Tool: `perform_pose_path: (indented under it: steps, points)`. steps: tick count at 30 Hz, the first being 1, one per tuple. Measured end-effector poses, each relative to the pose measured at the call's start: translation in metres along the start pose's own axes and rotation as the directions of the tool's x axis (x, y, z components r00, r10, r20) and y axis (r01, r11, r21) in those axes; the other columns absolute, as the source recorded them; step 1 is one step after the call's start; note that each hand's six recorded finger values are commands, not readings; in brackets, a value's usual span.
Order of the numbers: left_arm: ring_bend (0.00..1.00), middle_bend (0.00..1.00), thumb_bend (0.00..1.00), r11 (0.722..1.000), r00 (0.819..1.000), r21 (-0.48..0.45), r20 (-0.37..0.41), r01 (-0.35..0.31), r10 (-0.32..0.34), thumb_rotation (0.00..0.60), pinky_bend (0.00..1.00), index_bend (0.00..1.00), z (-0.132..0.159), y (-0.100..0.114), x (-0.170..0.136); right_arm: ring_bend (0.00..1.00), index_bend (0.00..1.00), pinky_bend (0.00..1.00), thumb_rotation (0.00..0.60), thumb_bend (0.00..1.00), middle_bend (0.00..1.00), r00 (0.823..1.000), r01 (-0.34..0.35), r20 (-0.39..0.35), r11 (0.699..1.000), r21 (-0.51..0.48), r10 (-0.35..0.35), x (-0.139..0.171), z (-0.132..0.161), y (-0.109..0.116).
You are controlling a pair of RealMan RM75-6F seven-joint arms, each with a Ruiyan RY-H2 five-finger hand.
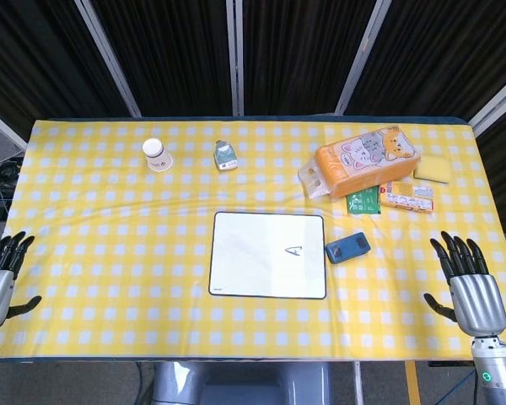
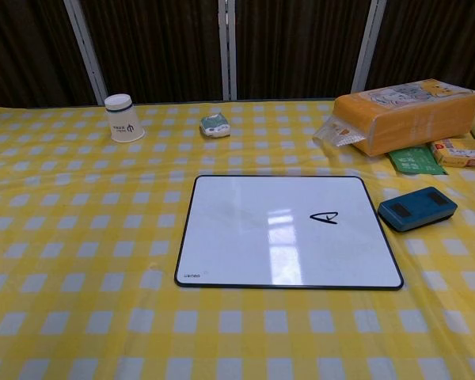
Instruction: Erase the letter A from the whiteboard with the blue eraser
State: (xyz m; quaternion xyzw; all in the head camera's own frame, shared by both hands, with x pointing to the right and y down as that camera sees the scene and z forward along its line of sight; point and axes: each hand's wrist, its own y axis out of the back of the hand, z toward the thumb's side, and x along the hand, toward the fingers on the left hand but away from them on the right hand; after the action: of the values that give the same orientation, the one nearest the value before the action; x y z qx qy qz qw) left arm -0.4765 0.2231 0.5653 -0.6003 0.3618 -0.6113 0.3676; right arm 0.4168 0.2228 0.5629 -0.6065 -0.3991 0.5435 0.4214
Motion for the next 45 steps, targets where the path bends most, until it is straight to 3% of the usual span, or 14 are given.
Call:
perform_pose_path:
  steps: [22,26,30,36,40,45]
  points:
    - [0.0,0.0,0.14,1.0,1.0,-0.011,-0.025,-0.014,0.013,0.6,0.0,0.0,-0.008,0.001,-0.002,0.0,0.0,0.0,0.6,0.07,0.0,0.999,-0.015,-0.041,1.0,0.006,0.015,-0.004,0.007,-0.004]
    - [0.0,0.0,0.14,1.0,0.999,-0.009,-0.025,-0.025,0.024,0.6,0.0,0.0,-0.008,0.004,-0.005,0.0,0.06,0.0,0.6,0.07,0.0,0.999,-0.024,-0.042,1.0,0.008,0.025,-0.005,0.006,-0.004]
    - [0.0,0.0,0.13,0.999,0.999,-0.012,-0.038,-0.03,0.029,0.6,0.0,0.0,-0.011,0.005,-0.007,0.0,0.18,0.04,0.6,0.07,0.0,0.998,-0.031,-0.058,1.0,0.001,0.031,-0.014,0.011,-0.001]
    - [0.0,0.0,0.13,1.0,0.999,-0.016,-0.04,-0.026,0.025,0.6,0.0,0.0,-0.012,0.003,-0.006,0.0,0.19,0.05,0.6,0.07,0.01,0.988,-0.105,-0.113,0.993,0.051,0.11,-0.041,0.027,-0.008]
    - [0.0,0.0,0.13,1.0,0.999,-0.014,-0.035,-0.026,0.026,0.6,0.0,0.0,-0.011,0.002,-0.005,0.0,0.19,0.05,0.6,0.1,0.01,0.968,-0.184,-0.145,0.972,0.144,0.204,-0.062,0.04,-0.021]
    - [0.0,0.0,0.13,1.0,0.999,-0.009,-0.031,-0.025,0.025,0.6,0.0,0.0,-0.01,0.001,-0.003,0.0,0.2,0.05,0.6,0.11,0.01,0.952,-0.239,-0.138,0.945,0.221,0.273,-0.082,0.049,-0.033]
